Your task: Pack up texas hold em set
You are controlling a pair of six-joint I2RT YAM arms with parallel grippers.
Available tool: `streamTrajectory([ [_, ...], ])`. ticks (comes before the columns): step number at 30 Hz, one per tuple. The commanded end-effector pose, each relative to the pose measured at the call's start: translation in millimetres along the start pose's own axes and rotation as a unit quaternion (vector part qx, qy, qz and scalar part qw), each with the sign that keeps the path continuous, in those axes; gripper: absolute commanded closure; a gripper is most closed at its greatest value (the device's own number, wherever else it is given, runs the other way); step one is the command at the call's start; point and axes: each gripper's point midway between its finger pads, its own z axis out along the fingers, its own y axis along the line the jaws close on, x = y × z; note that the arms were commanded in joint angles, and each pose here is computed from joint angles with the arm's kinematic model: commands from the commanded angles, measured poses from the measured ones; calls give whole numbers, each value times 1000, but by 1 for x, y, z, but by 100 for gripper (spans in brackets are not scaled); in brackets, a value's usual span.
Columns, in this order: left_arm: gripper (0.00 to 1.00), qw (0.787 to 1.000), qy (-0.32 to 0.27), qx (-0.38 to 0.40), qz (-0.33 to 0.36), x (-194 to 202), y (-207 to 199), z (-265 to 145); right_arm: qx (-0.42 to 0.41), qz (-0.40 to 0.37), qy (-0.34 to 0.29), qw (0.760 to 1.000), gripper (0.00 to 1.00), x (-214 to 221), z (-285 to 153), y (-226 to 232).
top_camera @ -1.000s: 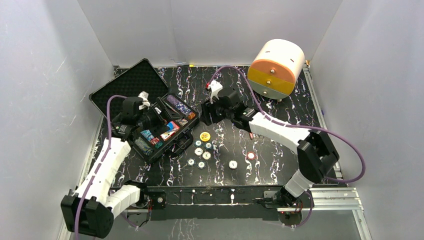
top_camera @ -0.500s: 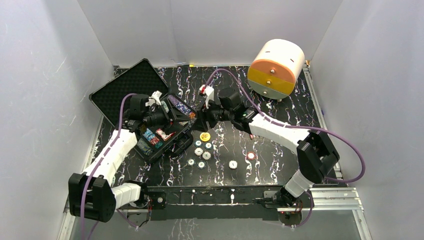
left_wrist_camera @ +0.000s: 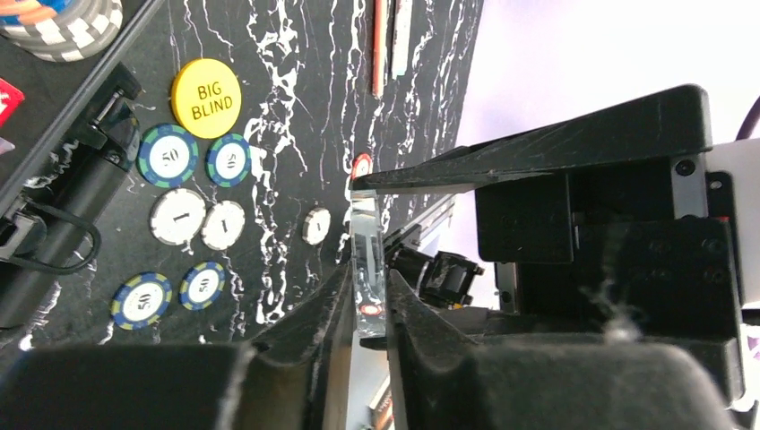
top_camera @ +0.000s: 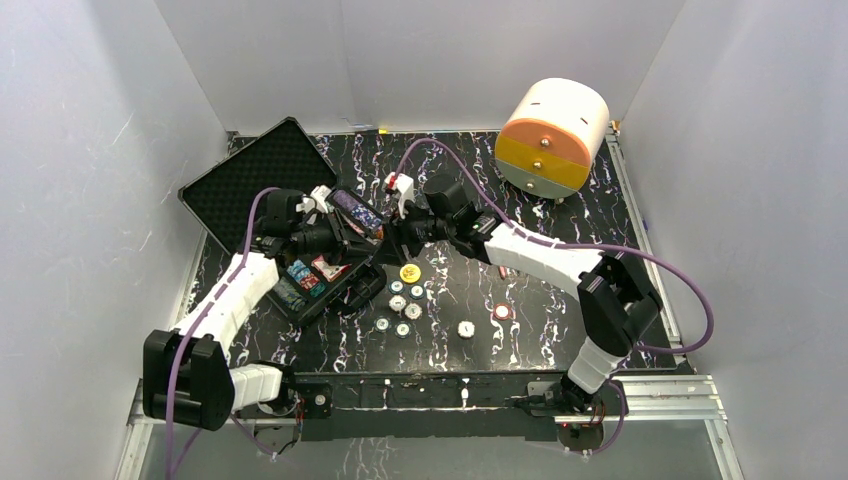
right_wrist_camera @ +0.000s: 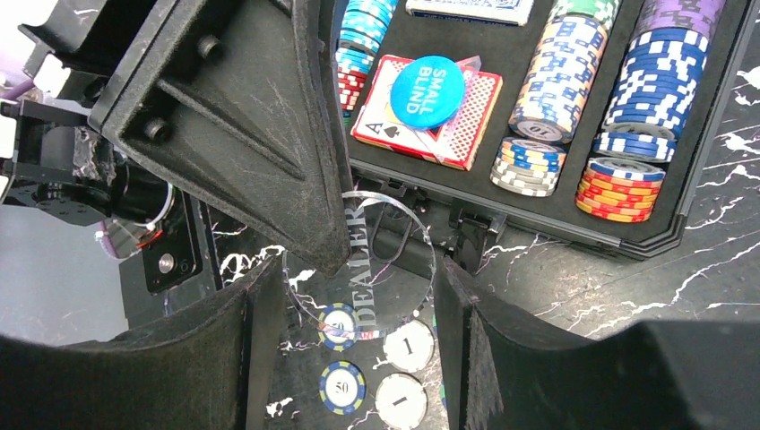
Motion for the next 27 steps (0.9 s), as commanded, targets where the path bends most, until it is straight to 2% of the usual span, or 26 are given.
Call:
streamTrajectory([
  [1, 91, 999, -16, 8, 34, 0, -13, -10, -11, -27, -41, 999, 47, -35, -3, 11],
  [4, 100, 998, -43, 7, 56, -6, -18, -16, 0, -21, -51, 998, 30, -41, -8, 11],
  [6, 100, 995, -67, -5, 68, -12, -17, -20, 21, -18, -69, 997, 17, -49, -16, 9],
  [9, 100, 988, -121, -59, 79, -27, -4, -29, 79, -8, -108, 991, 8, -62, -34, -2],
  [12, 100, 964, -206, -153, 69, -49, 24, -50, 138, 22, -138, 981, 6, -67, -56, -19],
  [14, 100, 931, -282, -227, 56, -69, 48, -72, 166, 39, -142, 975, 6, -62, -65, -27],
  [16, 100, 906, -326, -263, 59, -83, 59, -87, 178, 57, -138, 973, 6, -52, -69, -29],
  [18, 100, 890, -350, -284, 66, -95, 64, -94, 177, 75, -136, 972, 7, -43, -72, -28],
  [21, 100, 877, -363, -310, 62, -112, 74, -98, 161, 106, -131, 972, 8, -28, -71, -21],
  [27, 100, 872, -394, -292, 4, -139, 97, -90, 128, 156, -131, 971, 8, -8, -79, -3],
])
